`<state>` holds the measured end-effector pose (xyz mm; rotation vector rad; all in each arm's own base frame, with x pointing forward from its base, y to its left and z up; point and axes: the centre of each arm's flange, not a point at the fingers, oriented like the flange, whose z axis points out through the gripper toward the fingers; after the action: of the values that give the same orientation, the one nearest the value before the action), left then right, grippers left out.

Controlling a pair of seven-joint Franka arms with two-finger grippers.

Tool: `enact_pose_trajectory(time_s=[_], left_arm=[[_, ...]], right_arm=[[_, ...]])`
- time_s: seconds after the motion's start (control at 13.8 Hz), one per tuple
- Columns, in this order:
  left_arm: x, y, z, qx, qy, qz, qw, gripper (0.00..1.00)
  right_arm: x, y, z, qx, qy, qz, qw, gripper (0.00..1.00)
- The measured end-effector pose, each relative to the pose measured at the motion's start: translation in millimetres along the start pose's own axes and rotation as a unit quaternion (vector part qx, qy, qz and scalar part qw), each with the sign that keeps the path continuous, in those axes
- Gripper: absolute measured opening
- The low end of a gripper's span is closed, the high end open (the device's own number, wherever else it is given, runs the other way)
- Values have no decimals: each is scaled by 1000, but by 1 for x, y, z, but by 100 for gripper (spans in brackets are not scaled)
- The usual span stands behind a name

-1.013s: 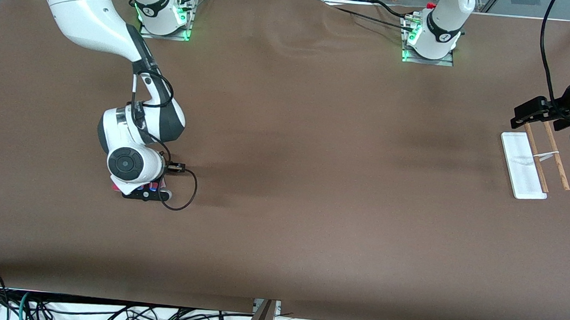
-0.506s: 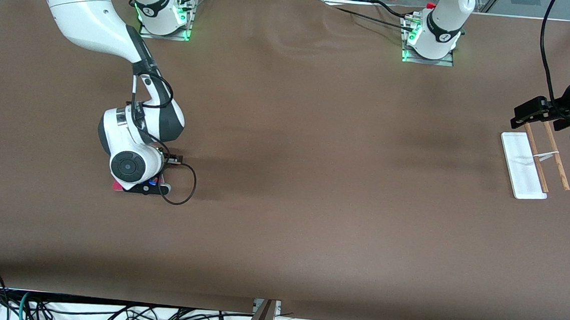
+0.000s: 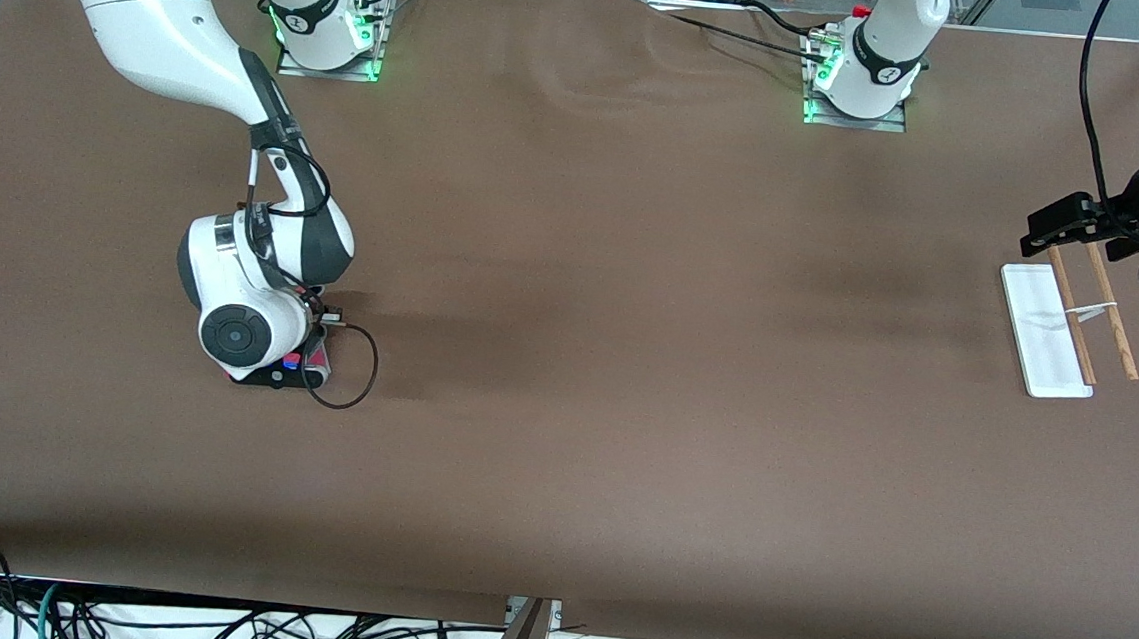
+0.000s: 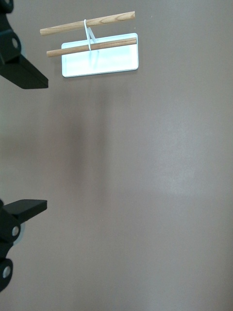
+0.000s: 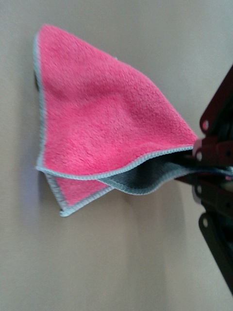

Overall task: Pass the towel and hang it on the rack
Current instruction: 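Lift the towel with the right gripper and carry it toward the left arm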

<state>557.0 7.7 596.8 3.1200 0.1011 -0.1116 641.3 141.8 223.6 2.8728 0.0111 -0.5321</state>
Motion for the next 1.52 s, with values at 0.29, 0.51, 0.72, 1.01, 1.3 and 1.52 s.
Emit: enact_pose_trajectory(time_s=[0.29, 0.51, 0.72, 1.01, 1.3, 1.52], left_arm=[[0, 0, 0, 0, 0, 0, 1000, 100], [0, 1, 0, 0, 0, 1, 1000, 100], [0, 2, -1, 0, 1, 2, 1000, 100], [0, 3, -1, 0, 1, 2, 1000, 100], [0, 3, -1, 0, 2, 2, 1000, 100], [4, 3, 8, 0, -6, 3, 1000, 100]], right_arm=[[5, 13, -49, 6, 23, 11, 1000, 2], [-1, 22, -110, 14, 53, 18, 998, 2], [-21, 10, -179, 31, 98, 5, 995, 2], [-66, -43, -252, 79, 142, -22, 986, 2], [-113, -110, -301, 137, 172, 3, 975, 2], [-147, -174, -320, 168, 206, -9, 964, 2]])
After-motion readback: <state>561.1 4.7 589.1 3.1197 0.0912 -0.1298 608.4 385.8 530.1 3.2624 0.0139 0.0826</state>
